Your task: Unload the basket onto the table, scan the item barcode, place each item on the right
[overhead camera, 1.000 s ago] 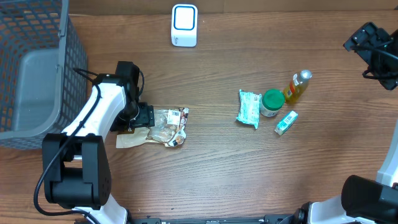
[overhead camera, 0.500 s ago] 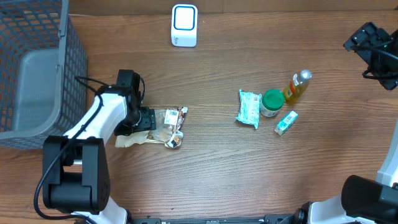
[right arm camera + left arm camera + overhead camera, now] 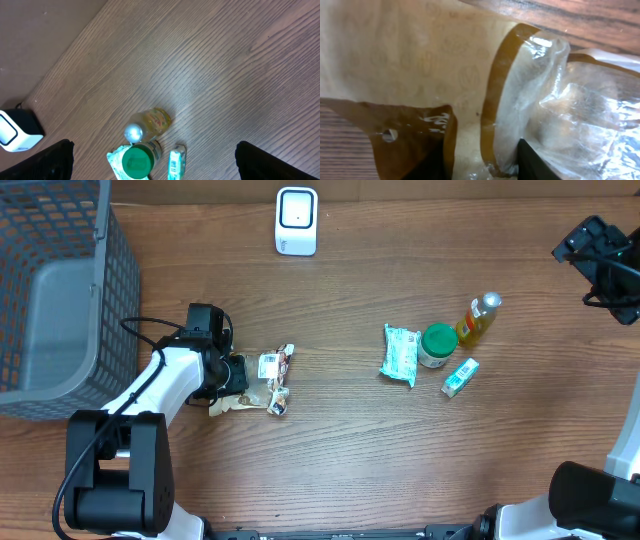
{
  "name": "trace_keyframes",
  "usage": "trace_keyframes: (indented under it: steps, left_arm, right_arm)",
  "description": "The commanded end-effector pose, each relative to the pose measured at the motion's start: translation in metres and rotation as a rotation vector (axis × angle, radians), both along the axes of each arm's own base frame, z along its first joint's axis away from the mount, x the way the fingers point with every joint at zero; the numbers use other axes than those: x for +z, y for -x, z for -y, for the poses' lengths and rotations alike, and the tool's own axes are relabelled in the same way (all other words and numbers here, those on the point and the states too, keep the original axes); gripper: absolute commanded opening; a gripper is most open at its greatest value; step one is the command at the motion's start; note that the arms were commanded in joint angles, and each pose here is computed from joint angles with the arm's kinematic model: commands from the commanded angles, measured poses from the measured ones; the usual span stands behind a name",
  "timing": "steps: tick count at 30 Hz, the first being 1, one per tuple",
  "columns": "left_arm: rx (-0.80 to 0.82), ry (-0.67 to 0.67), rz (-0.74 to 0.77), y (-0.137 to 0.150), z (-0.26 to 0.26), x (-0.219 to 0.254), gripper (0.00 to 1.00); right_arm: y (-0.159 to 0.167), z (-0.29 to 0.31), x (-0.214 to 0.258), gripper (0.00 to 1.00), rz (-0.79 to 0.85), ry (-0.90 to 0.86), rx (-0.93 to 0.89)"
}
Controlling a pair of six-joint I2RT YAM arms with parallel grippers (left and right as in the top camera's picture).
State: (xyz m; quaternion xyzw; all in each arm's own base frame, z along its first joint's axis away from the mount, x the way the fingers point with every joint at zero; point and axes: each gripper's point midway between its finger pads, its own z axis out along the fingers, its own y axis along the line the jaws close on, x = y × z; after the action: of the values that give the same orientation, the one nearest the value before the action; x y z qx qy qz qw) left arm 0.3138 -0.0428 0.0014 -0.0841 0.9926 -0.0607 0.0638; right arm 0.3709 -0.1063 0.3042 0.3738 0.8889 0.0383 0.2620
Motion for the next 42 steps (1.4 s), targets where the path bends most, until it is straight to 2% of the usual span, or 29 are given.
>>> trace_keyframes:
  steps: [1, 8, 11, 16, 21, 22, 26, 30, 33, 36, 39, 42]
  left_arm:
    - [-0.012, 0.021, -0.143, 0.033, 0.004, -0.033, 0.17]
    - [-0.025, 0.022, -0.126, 0.015, 0.005, -0.012, 0.08]
    - [-0.034, 0.033, -0.108, 0.004, 0.008, 0.0, 0.07]
    - [-0.096, 0.128, -0.075, -0.009, 0.026, 0.017, 0.08]
    - [-0.095, 0.115, -0.077, -0.008, 0.024, 0.016, 0.23]
    - [-0.095, 0.111, -0.079, -0.008, 0.023, 0.016, 0.36]
    - [-0.09, 0.083, -0.093, -0.005, 0.018, 0.015, 0.74]
    - [-0.079, 0.04, -0.097, -0.004, 0.011, 0.013, 0.77]
    - [-0.078, 0.037, -0.093, -0.006, 0.01, 0.014, 0.72]
    - [-0.078, 0.037, -0.087, -0.011, 0.011, 0.023, 0.71]
    - [-0.077, 0.029, -0.078, -0.018, 0.01, 0.035, 0.74]
    - [-0.044, -0.053, -0.093, -0.017, -0.005, 0.039, 0.8]
  right_arm:
    - [0.0, 0.0, 0.0, 1.0, 0.002, -0.001, 0.004]
    - [0.0, 0.0, 0.0, 1.0, 0.002, -0.001, 0.004]
    - [0.0, 0.0, 0.0, 1.0, 0.002, -0.001, 0.004]
    - [0.0, 0.0, 0.0, 1.0, 0.002, -0.001, 0.004]
    - [0.0, 0.0, 0.0, 1.0, 0.002, -0.001, 0.004]
    - [0.0, 0.0, 0.0, 1.0, 0.002, -0.001, 0.004]
    - [0.0, 0.0, 0.0, 1.0, 0.002, -0.001, 0.004]
    - [0.0, 0.0, 0.0, 1.0, 0.002, -0.001, 0.004]
    - [0.0, 0.0, 0.0, 1.0, 0.002, -0.001, 0.004]
    - [0.0, 0.0, 0.0, 1.0, 0.002, -0.001, 0.004]
    - [0.0, 0.0, 0.0, 1.0, 0.002, -0.001, 0.004]
    - [0.0, 0.0, 0.0, 1.0, 0.002, -0.001, 0.004]
